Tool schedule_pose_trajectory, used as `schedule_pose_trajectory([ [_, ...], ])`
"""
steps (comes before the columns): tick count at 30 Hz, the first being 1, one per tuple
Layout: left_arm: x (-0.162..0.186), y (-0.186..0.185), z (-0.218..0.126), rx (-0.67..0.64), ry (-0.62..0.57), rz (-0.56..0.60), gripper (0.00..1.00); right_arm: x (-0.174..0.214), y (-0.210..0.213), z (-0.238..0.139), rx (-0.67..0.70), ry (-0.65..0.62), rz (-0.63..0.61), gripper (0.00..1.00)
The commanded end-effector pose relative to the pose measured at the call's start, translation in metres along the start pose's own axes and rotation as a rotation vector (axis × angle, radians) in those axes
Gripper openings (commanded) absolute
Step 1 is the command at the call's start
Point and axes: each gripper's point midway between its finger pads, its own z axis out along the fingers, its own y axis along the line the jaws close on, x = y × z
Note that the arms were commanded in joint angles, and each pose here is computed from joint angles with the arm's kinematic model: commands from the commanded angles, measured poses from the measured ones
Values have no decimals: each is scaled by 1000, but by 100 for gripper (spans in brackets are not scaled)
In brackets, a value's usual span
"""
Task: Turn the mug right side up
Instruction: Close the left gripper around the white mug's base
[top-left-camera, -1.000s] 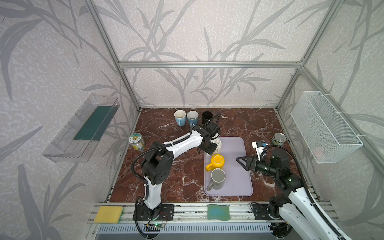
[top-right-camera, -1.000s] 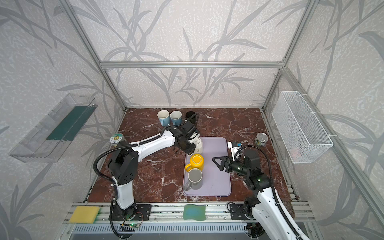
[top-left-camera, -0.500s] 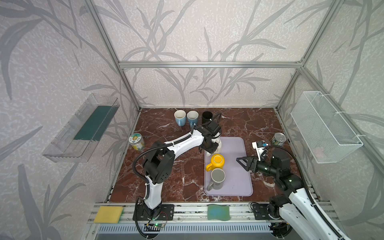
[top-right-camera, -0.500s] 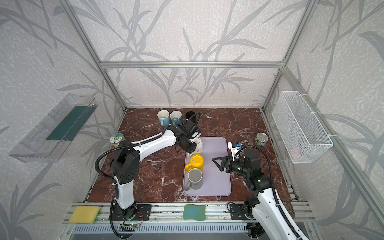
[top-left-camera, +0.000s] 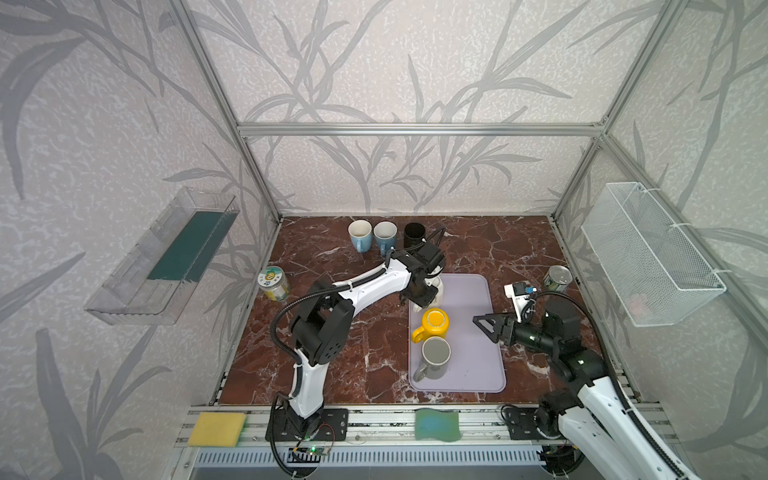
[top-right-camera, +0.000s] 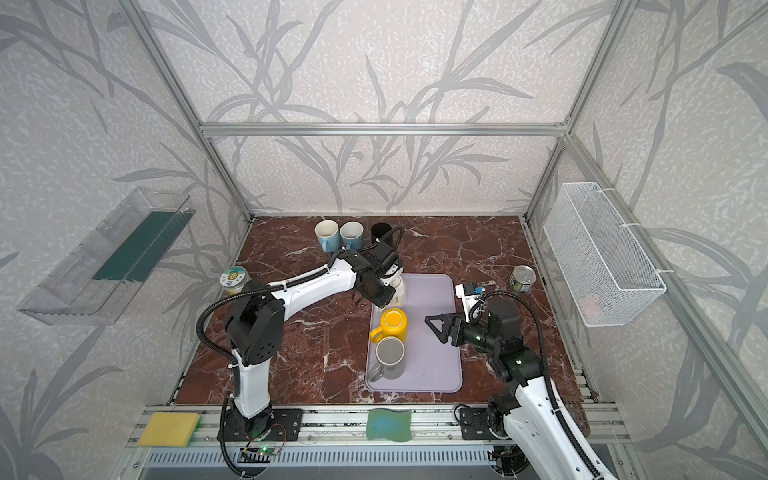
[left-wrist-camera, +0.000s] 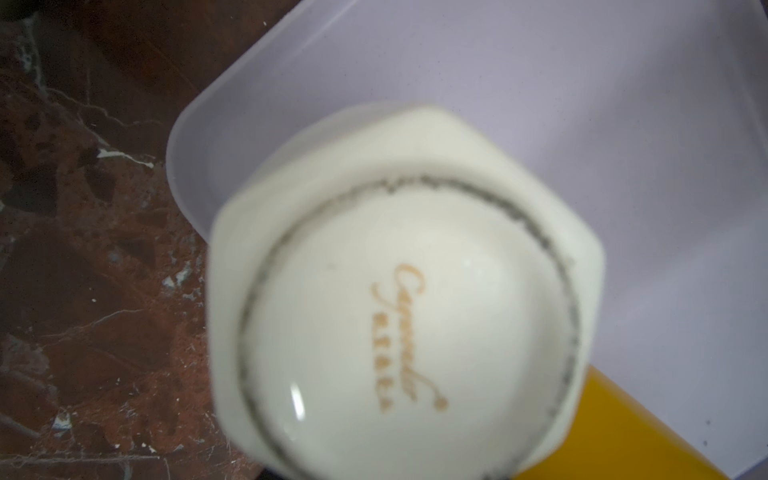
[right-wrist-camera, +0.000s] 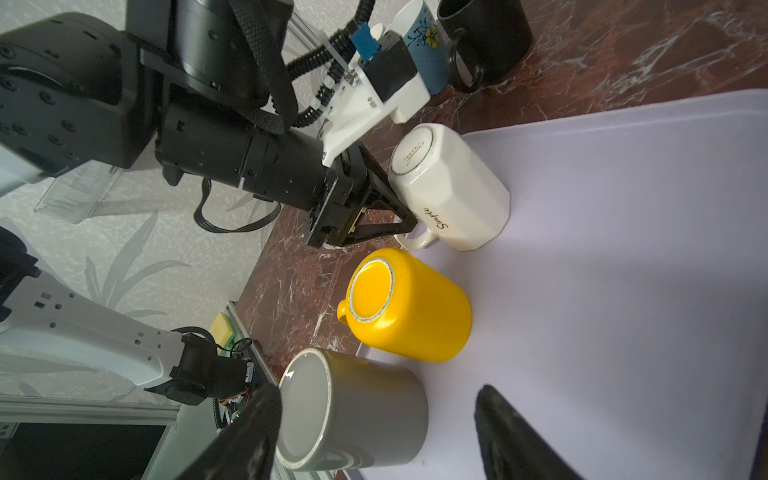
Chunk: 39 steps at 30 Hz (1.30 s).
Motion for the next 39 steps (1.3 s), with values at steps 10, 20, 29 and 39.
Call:
schedule_pose_trajectory([
  [10, -5, 2, -2, -28, 4, 32, 37, 1, -1, -1, 8, -3, -13, 74],
  [20, -5, 3, -1, -37, 6, 37, 24, 0, -1, -2, 9, -5, -12, 73],
  [29, -6, 5, 3, -47, 7, 38, 21, -1, -1, -1, 2, -4, -9, 74],
  [39, -8, 8, 5, -66, 8, 38, 13, -2, 1, -1, -4, -5, -11, 73],
])
